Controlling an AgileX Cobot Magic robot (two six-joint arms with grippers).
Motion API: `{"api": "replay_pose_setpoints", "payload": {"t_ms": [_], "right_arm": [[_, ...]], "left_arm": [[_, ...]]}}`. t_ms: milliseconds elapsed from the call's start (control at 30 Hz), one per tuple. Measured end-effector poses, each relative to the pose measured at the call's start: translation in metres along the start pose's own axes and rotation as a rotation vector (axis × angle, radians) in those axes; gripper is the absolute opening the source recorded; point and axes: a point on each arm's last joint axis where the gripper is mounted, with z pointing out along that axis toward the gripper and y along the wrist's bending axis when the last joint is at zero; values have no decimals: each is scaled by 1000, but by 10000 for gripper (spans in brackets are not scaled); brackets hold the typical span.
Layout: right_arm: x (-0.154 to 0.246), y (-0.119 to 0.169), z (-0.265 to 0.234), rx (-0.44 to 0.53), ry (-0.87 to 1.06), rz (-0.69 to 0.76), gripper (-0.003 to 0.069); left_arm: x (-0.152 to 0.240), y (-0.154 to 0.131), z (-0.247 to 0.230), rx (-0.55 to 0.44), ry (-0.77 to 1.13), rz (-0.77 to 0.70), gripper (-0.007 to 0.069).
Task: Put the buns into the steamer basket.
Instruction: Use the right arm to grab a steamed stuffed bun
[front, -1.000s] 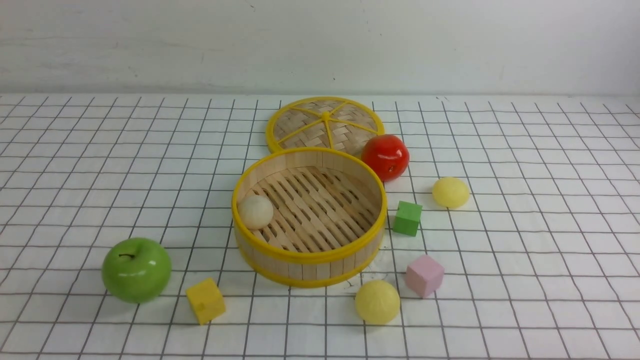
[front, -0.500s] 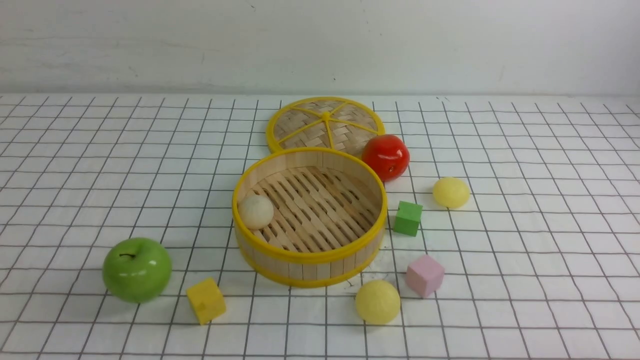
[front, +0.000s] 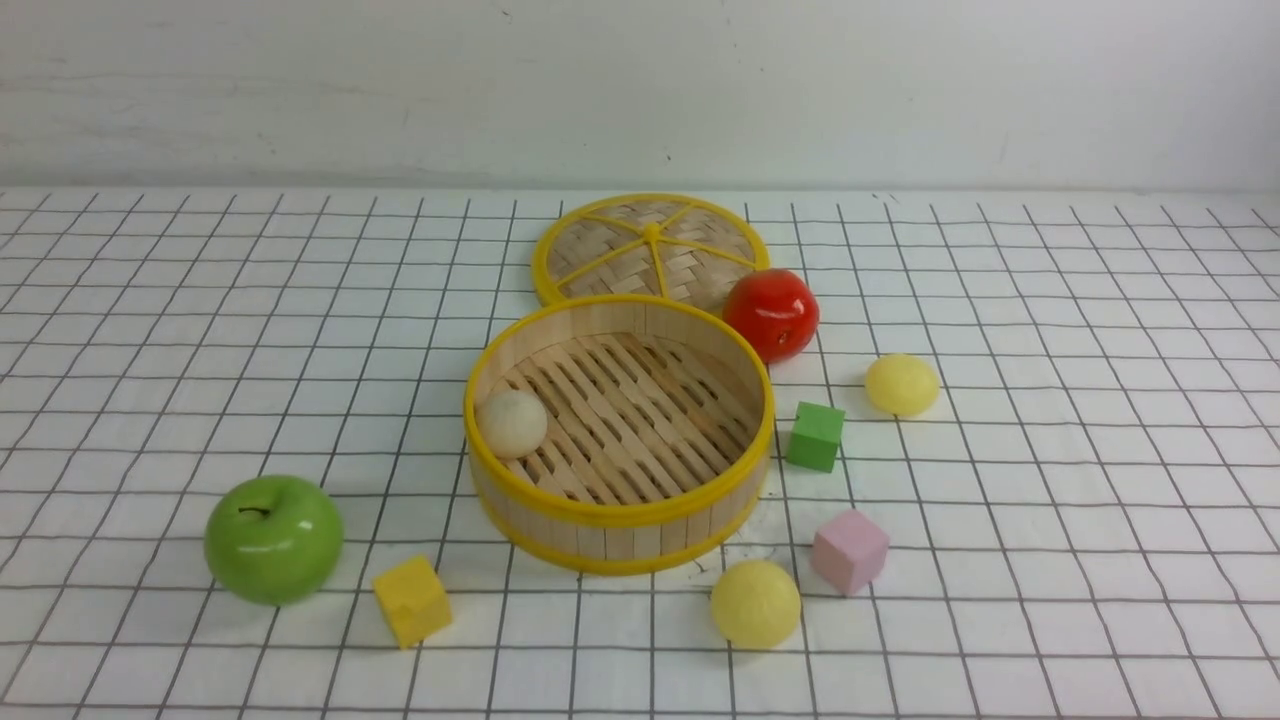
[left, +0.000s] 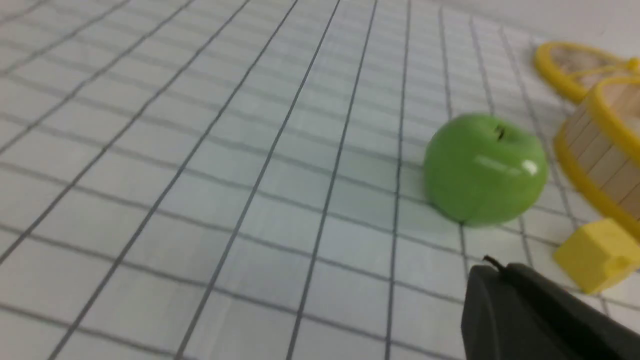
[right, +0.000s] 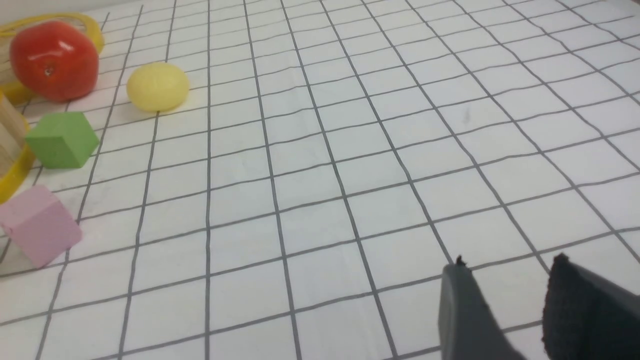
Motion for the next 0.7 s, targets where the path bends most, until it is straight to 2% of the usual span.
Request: {"api": "replay_pose_setpoints", "payload": {"t_ms": [700], "right_arm": [[0,0,0,0,0,0,241]], "left_arm": [[3,1,1,-10,25,-3,1]]}}
